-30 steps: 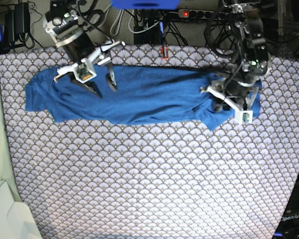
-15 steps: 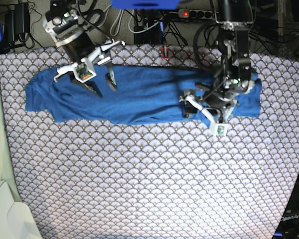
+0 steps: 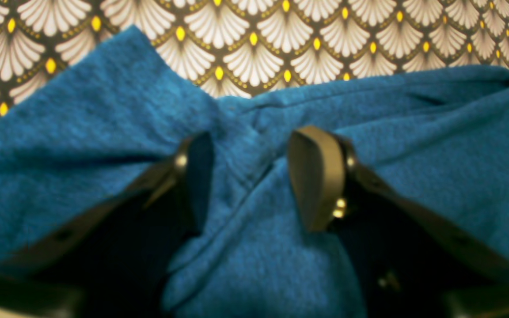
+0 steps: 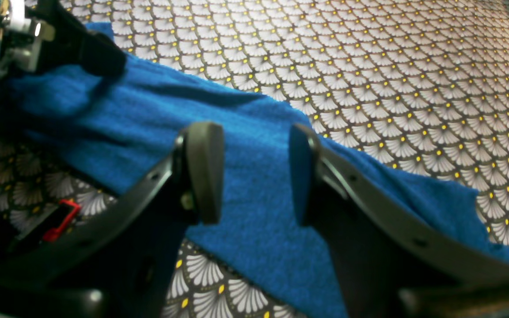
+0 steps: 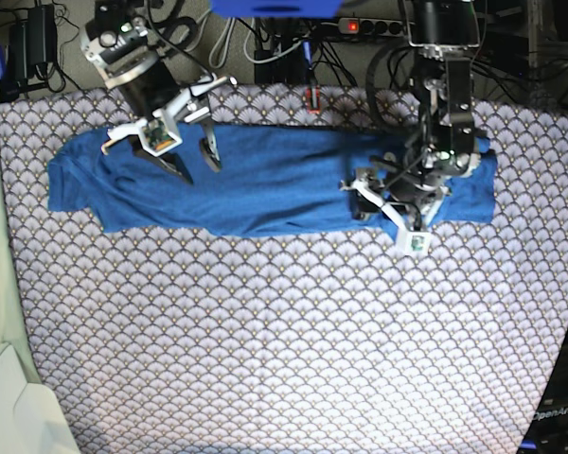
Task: Fold the T-shirt properly
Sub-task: 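Pull the grasped edge with the left gripper to straighten the strip, then lower the right gripper onto the collar end and grasp the shirt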
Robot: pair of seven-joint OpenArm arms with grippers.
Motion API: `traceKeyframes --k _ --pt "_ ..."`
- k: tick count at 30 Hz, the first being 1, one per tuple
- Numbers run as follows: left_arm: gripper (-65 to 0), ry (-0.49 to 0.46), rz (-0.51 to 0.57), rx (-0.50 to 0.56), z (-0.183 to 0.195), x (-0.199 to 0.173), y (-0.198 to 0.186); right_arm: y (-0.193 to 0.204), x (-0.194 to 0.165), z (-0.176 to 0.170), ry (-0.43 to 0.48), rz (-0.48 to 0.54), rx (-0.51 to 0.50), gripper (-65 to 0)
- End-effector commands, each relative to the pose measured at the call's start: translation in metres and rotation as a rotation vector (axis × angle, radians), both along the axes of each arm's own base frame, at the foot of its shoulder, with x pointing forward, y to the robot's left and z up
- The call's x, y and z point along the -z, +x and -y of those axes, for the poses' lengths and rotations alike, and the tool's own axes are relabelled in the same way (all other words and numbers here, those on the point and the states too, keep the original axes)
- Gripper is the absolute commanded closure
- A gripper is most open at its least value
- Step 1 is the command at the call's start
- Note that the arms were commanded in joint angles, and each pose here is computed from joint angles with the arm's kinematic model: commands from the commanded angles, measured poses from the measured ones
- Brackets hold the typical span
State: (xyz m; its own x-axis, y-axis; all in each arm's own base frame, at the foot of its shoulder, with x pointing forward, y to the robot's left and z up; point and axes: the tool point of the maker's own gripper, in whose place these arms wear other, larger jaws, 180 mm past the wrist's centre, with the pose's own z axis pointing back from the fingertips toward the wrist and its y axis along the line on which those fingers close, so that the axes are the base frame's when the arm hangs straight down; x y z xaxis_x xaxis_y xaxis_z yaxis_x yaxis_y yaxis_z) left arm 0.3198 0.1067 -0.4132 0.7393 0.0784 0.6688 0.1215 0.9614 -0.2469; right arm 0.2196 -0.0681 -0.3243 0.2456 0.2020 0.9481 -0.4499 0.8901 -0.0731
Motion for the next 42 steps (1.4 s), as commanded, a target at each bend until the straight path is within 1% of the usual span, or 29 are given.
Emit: traceKeyframes --k 1,5,8,9,10,12,16,22,28,32,38,42 --pt "-26.8 -0.005 0.049 0.000 -0.001 -0.013 0.011 0.004 -0.013 -0.002 0.025 0.046 -0.003 -25.9" --pt "-17.4 -0.005 0.049 0.000 -0.001 -0.013 0.011 0.003 -0.013 -0.002 0.025 0.045 -0.003 -25.9" --pt "-7.0 0.005 0.047 0.001 -0.004 -0.012 0.011 0.003 -0.012 -0.002 0.025 0.043 -0.003 -25.9" --pt "-2.4 0.009 0.047 0.001 -0.006 -0.012 0.011 0.003 -0.012 -0.002 0.025 0.043 -0.003 -25.9" --pt "0.0 0.009 0.047 0.001 -0.006 -0.012 0.011 0.003 -0.012 -0.002 0.025 0.043 -0.003 -25.9" --pt "-1.3 0.012 0.047 0.001 -0.007 -0.012 0.011 0.003 -0.012 -0.002 0.025 0.043 -0.003 -25.9" --pt "-0.5 0.029 0.056 0.001 -0.014 -0.015 0.011 0.004 -0.013 -0.002 0.025 0.046 -0.003 -25.9" --pt "-0.5 0.040 0.127 0.008 -0.013 -0.042 0.015 0.004 -0.013 -0.002 0.025 0.046 -0.003 -25.9" --pt "-0.5 0.045 0.158 -0.068 -0.037 -0.054 0.009 0.003 -0.013 -0.002 0.025 0.045 -0.003 -25.9" --pt "-0.5 0.053 0.140 -0.075 -0.042 -0.049 -0.002 0.003 -0.013 -0.002 0.025 0.045 -0.003 -25.9" --pt "-0.4 0.048 0.132 -0.071 -0.040 -0.045 -0.003 0.002 -0.011 -0.004 0.029 0.039 -0.008 -25.9" --pt "-0.4 0.045 0.135 -0.067 -0.038 -0.046 -0.002 -0.003 0.009 -0.004 0.036 -0.016 -0.006 -25.9"
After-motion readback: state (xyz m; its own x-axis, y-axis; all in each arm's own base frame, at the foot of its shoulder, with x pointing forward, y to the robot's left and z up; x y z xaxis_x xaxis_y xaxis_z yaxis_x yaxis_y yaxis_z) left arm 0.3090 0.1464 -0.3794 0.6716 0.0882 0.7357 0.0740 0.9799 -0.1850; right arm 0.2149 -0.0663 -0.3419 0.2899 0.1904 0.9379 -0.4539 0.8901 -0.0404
